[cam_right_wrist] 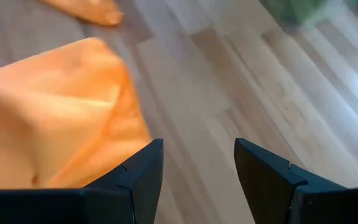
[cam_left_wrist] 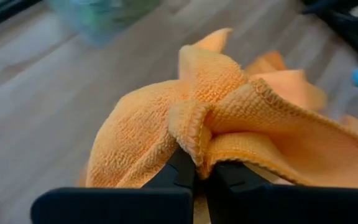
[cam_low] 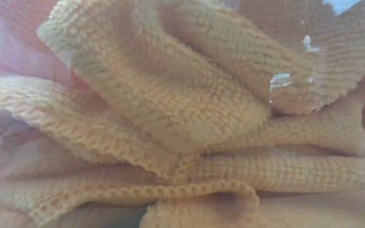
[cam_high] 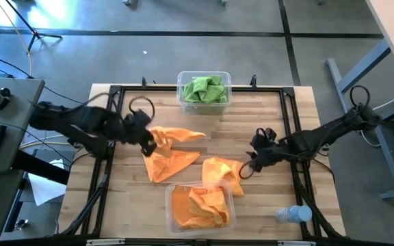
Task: Sort microfiber towel by color & place in baskets
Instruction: Put the yellow towel into the bottom transparent bin
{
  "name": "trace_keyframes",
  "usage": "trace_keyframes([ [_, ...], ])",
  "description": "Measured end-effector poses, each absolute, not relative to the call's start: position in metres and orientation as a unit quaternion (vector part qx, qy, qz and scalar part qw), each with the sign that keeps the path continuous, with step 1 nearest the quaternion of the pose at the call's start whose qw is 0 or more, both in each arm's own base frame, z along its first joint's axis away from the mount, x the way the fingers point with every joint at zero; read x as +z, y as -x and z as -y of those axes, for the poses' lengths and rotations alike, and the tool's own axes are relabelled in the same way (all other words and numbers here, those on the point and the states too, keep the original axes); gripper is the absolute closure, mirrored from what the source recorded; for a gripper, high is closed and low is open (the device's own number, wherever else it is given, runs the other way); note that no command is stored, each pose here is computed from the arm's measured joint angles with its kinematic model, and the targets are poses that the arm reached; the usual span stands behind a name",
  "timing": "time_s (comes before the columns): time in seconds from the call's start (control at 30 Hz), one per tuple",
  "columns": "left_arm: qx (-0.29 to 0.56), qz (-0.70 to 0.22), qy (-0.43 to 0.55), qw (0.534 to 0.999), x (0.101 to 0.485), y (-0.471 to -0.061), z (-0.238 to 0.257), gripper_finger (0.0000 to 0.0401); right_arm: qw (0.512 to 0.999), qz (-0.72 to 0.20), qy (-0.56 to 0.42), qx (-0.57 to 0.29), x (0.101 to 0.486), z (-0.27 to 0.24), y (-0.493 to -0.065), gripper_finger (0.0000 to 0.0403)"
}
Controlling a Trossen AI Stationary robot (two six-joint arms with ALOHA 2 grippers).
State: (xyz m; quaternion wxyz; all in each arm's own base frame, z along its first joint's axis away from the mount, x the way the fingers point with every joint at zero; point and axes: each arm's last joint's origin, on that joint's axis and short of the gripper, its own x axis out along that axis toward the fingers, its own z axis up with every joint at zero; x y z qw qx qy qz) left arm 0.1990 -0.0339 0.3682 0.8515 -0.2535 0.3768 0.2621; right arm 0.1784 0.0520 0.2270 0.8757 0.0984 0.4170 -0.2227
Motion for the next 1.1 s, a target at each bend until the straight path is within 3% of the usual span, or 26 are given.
trace_keyframes([
  [0.4,0.155,-0.402,0.237,0.871,0.391,-0.253,0.124,0.0401,0.891,-0.422,-0.056,-0.158,0.227,-0.082,-0.165,0.0211],
  [0.6,0.082,-0.388,0.237,0.887,0.414,-0.252,0.170,0.0401,0.892,-0.428,-0.060,-0.131,0.226,-0.097,-0.153,0.0211],
  [0.77,0.070,-0.365,0.255,0.893,0.426,-0.247,0.192,0.0401,0.896,-0.423,-0.058,-0.120,0.225,-0.106,-0.146,0.0211],
  [1.1,0.122,-0.430,0.299,0.843,0.378,-0.294,0.207,0.0401,0.899,-0.414,-0.074,-0.121,0.226,-0.112,-0.142,0.0211],
])
